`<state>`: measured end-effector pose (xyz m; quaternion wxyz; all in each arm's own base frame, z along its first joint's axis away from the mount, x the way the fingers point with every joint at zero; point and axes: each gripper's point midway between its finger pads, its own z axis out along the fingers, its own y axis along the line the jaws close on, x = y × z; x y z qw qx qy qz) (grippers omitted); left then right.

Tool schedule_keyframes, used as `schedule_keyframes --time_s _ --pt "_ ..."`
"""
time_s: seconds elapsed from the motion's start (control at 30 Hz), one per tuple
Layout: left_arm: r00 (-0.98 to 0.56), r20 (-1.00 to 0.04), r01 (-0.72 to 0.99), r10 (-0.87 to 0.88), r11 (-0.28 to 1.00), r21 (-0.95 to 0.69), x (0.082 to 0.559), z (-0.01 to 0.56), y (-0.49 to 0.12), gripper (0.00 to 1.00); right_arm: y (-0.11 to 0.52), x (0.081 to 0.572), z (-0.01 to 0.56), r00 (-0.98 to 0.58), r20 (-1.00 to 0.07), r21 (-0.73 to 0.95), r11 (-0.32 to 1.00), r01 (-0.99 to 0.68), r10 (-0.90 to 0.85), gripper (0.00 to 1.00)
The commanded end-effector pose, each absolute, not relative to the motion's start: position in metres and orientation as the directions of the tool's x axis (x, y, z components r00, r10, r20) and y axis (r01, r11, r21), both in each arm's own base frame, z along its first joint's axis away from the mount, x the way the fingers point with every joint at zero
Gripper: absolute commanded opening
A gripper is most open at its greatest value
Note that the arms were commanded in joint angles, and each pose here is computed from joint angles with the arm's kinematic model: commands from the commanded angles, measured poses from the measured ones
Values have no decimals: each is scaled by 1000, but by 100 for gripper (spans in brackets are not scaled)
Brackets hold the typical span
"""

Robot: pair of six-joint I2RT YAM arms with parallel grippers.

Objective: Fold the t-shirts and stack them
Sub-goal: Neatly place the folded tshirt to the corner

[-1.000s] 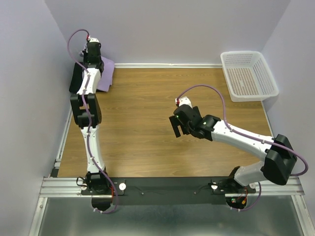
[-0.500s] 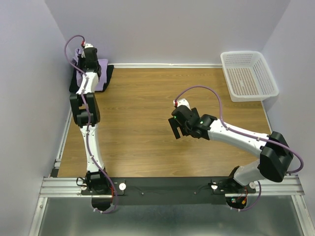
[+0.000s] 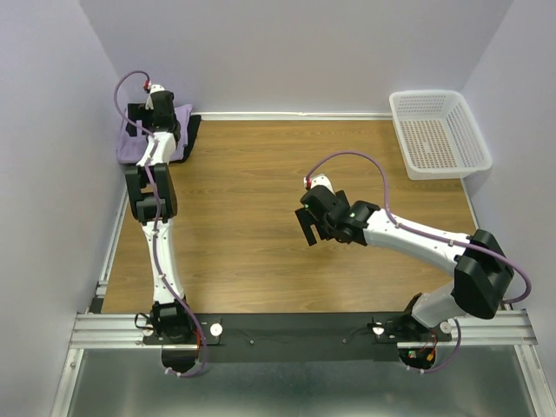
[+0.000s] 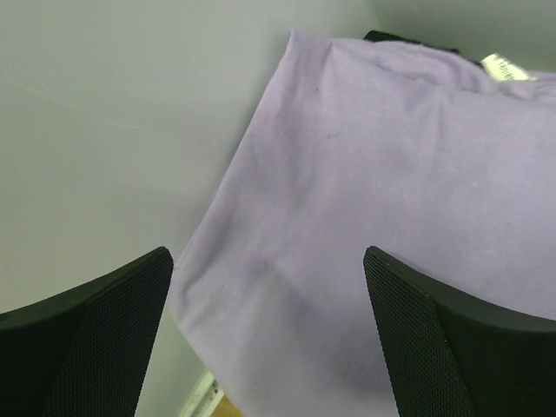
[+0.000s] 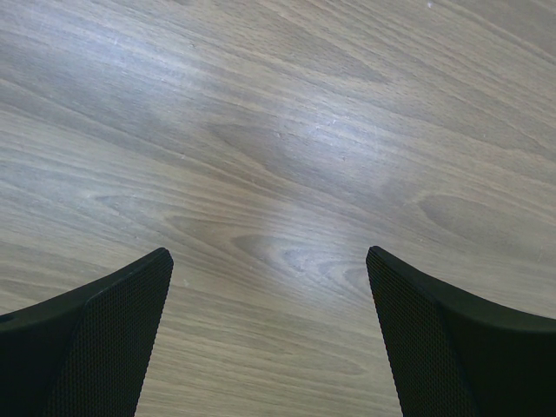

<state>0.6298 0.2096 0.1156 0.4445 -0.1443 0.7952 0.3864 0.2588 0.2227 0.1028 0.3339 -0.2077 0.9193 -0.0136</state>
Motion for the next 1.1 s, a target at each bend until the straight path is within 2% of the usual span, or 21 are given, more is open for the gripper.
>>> schedule_keyframes --time_s 0.0,0.13,0.23,0.3,0.33,0.4,0.53,0.77,1.07 --pt "-371 -927 -594 57 753 285 640 186 181 98 225 261 107 -697 -608 -153 918 -367 -380 100" --pt "-348 -937 -468 26 862 197 651 173 147 95 225 261 109 -695 -612 -153 918 -365 -378 100" --pt "-403 -915 -434 7 879 198 651 149 136 88 222 259 108 -696 -611 -154 919 -363 -377 100" --pt "-420 -908 -403 11 894 198 650 144 126 77 220 257 106 -700 -608 -151 920 -362 -375 100" --pt "-413 -911 -370 -12 916 156 651 141 116 67 220 256 106 -701 -608 -145 920 -364 -373 100" --pt "-415 -908 -347 -50 932 107 652 136 106 59 219 254 106 -700 -608 -145 920 -364 -373 100" --pt "-541 -831 -296 -131 954 42 646 85 82 59 214 255 108 -694 -620 -154 924 -351 -367 100" --pt "-669 -716 -215 -200 974 -72 628 32 39 58 215 252 104 -701 -616 -140 925 -352 -360 100" --pt "-703 -691 -96 -171 985 -146 618 36 -31 57 213 254 110 -690 -638 -135 932 -337 -342 100"
